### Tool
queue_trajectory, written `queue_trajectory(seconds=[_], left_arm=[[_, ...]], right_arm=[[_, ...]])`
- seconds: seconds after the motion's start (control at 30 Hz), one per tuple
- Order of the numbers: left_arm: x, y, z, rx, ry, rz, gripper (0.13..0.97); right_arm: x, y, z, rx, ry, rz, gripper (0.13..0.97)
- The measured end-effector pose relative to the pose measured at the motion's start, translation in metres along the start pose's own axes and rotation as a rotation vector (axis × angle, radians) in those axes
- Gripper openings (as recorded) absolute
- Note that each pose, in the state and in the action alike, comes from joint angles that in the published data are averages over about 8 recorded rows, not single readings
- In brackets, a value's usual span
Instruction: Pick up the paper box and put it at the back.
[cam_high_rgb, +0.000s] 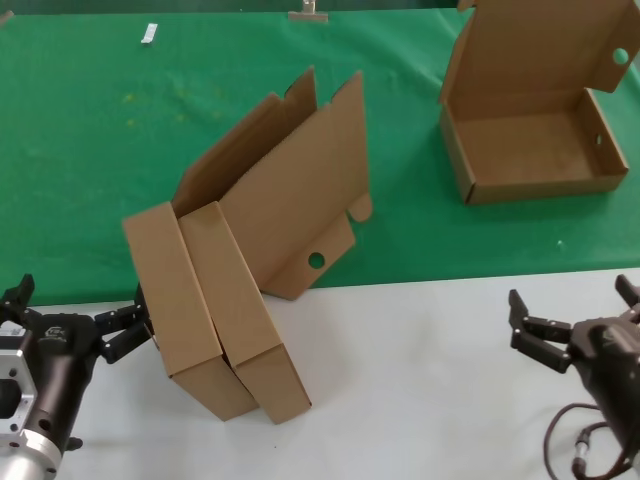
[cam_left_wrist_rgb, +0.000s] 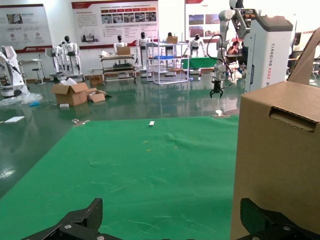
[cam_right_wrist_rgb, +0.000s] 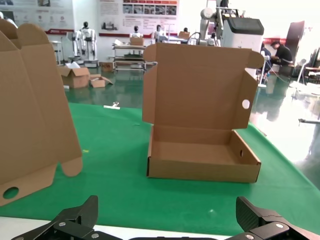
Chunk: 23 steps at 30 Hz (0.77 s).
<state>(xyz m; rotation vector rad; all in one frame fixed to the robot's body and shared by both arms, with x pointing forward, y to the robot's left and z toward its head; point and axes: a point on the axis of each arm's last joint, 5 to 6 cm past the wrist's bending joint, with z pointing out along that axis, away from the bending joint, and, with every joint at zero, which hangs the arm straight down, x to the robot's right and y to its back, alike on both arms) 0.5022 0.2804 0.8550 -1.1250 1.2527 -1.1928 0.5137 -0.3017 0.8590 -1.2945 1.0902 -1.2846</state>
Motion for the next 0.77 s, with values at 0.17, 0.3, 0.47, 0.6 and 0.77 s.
queue_trajectory(seconds=[0.17, 0.3, 0.47, 0.6, 0.77], left_arm=[[0.0000, 0.0000, 0.000, 0.000, 0.000, 0.000, 0.966], [0.0000, 0.0000, 0.000, 0.000, 0.000, 0.000, 0.966], [0.0000, 0.0000, 0.000, 0.000, 0.000, 0.000, 0.966], [0.0000, 0.0000, 0.000, 0.000, 0.000, 0.000, 0.966], [0.0000, 0.0000, 0.000, 0.000, 0.000, 0.000, 0.966]], right_arm=[[-0.011, 0.000, -0.002, -0.007, 0.003, 0.027, 0.966], [-0.015, 0.001, -0.003, -0.010, 0.005, 0.038, 0.966], [-0.016, 0.001, -0.003, -0.010, 0.005, 0.039, 0.966], [-0.016, 0.001, -0.003, -0.010, 0.005, 0.040, 0.966], [-0.016, 0.001, -0.003, -0.010, 0.005, 0.040, 0.966]])
